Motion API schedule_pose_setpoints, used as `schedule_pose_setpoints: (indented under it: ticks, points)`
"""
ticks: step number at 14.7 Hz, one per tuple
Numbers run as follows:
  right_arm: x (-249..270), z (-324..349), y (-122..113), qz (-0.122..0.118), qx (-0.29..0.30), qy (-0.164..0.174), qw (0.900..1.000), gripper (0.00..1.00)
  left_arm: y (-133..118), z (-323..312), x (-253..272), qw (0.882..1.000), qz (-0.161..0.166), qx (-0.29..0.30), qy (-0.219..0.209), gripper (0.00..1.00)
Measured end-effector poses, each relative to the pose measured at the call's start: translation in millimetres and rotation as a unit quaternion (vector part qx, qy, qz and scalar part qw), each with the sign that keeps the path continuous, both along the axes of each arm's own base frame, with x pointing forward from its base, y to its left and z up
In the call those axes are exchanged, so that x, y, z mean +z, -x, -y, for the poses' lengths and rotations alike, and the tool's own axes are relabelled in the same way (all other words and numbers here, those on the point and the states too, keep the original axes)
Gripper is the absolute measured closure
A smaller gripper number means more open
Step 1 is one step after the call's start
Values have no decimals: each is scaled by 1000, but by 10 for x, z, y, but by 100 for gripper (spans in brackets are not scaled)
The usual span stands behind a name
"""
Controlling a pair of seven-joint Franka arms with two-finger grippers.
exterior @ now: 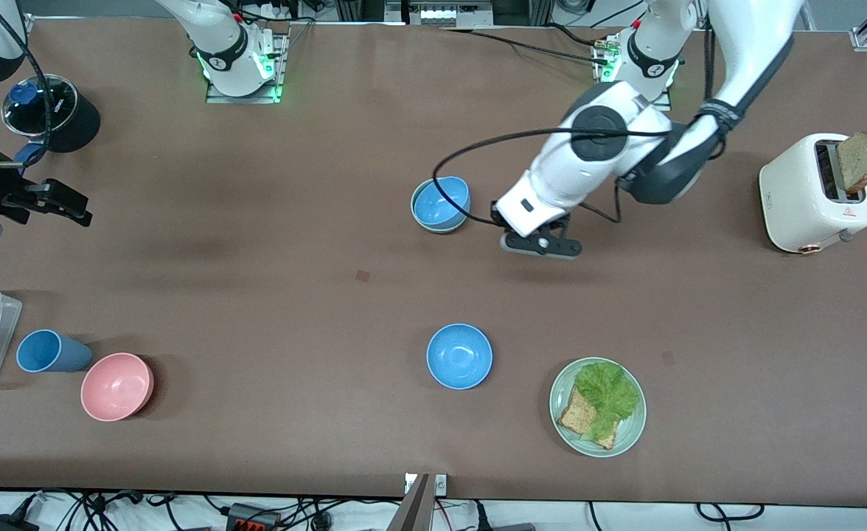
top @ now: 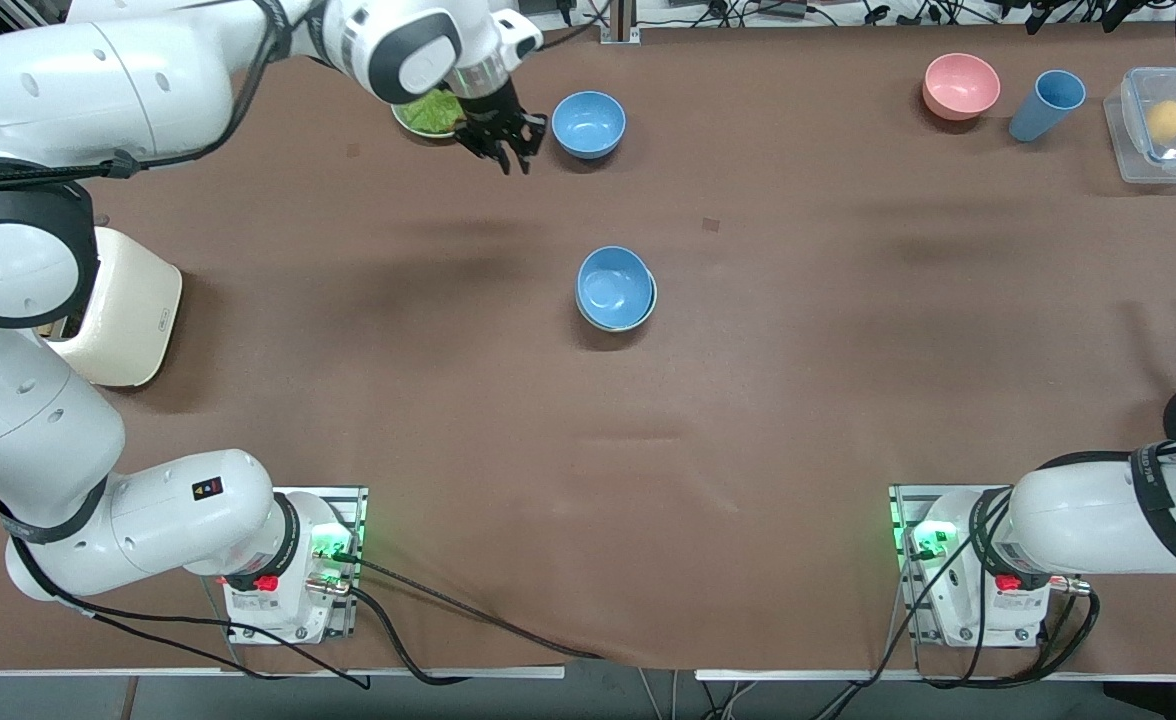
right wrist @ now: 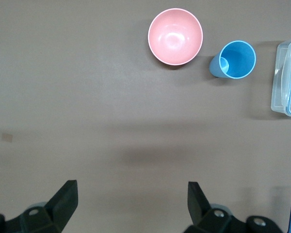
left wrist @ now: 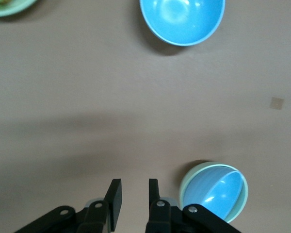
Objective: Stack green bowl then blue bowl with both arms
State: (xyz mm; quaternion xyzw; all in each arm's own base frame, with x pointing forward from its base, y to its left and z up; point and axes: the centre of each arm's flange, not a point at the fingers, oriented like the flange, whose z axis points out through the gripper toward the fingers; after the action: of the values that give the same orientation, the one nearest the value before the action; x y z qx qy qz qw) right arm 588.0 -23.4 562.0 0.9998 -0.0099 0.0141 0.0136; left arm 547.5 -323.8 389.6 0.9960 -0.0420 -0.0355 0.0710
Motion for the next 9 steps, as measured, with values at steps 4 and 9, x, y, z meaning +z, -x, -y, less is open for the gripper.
schedule_pose_setpoints:
  ticks: [4,9]
  points:
    - [0,0,0,0,0,0,1000,0,-338,-417,452,998,0,-56,-12,70]
    - [-1,0,1,-1,10,0,1000,0,-725,-1291,529,993,13,-119,-9,68]
